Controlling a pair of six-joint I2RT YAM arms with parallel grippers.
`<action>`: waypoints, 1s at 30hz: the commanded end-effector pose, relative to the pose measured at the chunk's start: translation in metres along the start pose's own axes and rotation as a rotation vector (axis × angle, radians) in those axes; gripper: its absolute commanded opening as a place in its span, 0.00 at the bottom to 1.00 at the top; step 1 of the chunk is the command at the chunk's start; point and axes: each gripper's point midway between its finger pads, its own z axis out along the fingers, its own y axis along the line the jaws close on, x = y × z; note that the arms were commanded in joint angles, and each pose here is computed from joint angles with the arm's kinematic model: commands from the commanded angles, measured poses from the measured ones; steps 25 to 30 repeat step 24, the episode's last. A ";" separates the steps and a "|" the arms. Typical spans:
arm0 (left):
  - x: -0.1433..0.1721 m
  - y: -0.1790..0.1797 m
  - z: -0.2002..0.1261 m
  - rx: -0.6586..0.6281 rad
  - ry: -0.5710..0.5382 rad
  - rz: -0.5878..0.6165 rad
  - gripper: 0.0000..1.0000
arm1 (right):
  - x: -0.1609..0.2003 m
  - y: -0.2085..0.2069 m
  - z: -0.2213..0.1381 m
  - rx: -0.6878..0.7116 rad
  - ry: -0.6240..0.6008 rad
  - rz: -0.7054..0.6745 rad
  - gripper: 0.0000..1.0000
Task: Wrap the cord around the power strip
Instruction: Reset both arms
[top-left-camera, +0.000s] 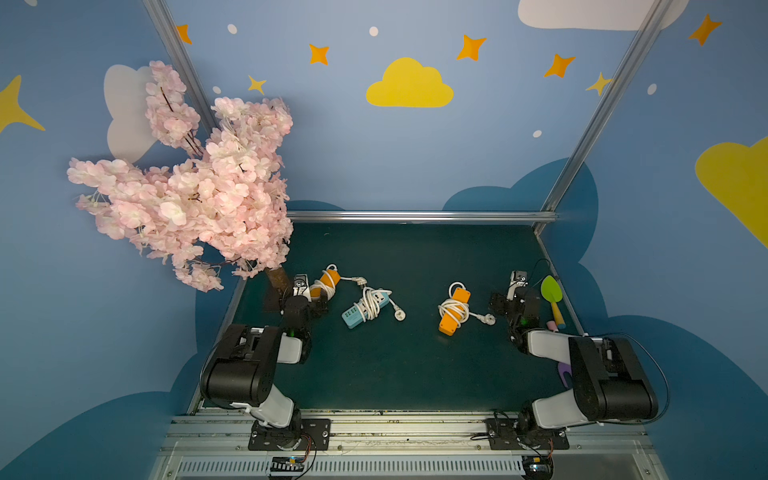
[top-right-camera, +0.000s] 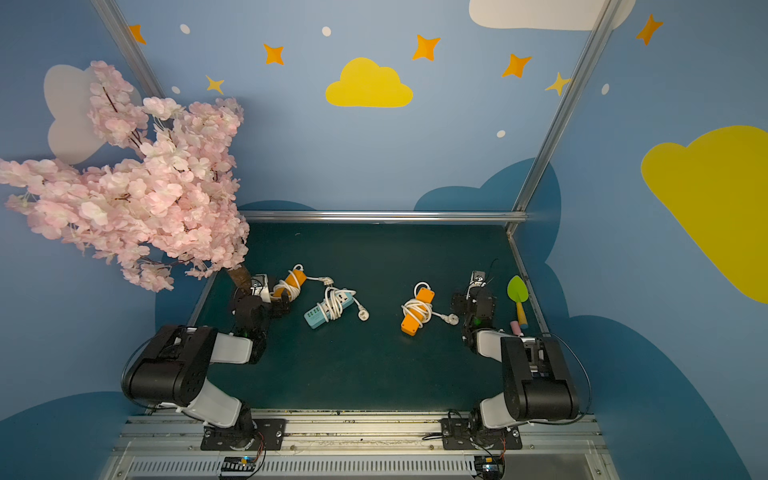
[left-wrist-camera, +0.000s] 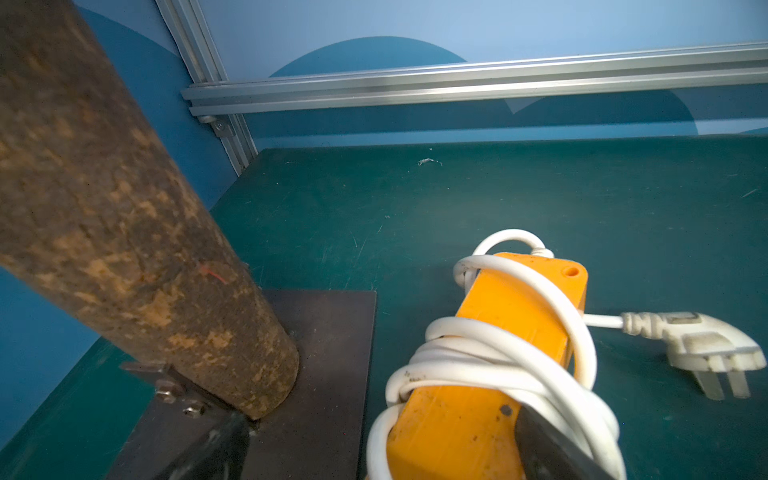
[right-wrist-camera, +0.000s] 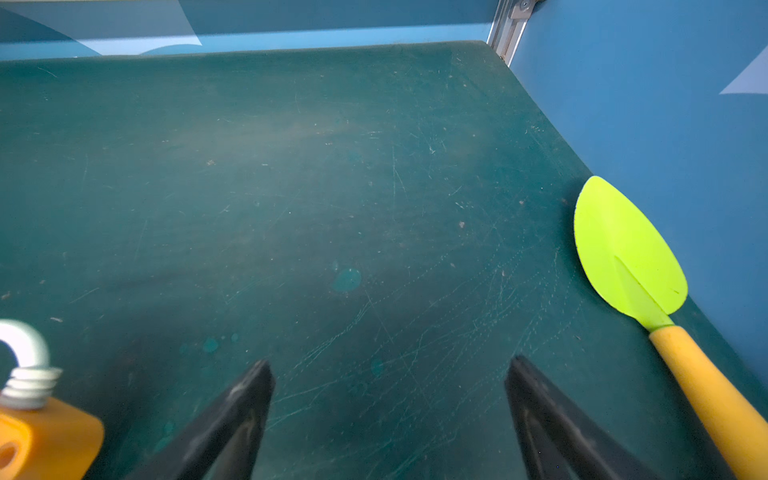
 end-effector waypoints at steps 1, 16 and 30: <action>-0.007 -0.002 0.002 0.010 -0.016 -0.010 1.00 | -0.006 0.000 -0.001 -0.004 -0.013 0.002 0.89; -0.008 -0.002 0.002 0.012 -0.017 -0.010 1.00 | -0.007 0.000 -0.001 -0.004 -0.015 0.002 0.89; -0.008 -0.005 -0.001 0.015 -0.040 0.012 1.00 | -0.007 0.000 -0.001 -0.004 -0.017 0.003 0.89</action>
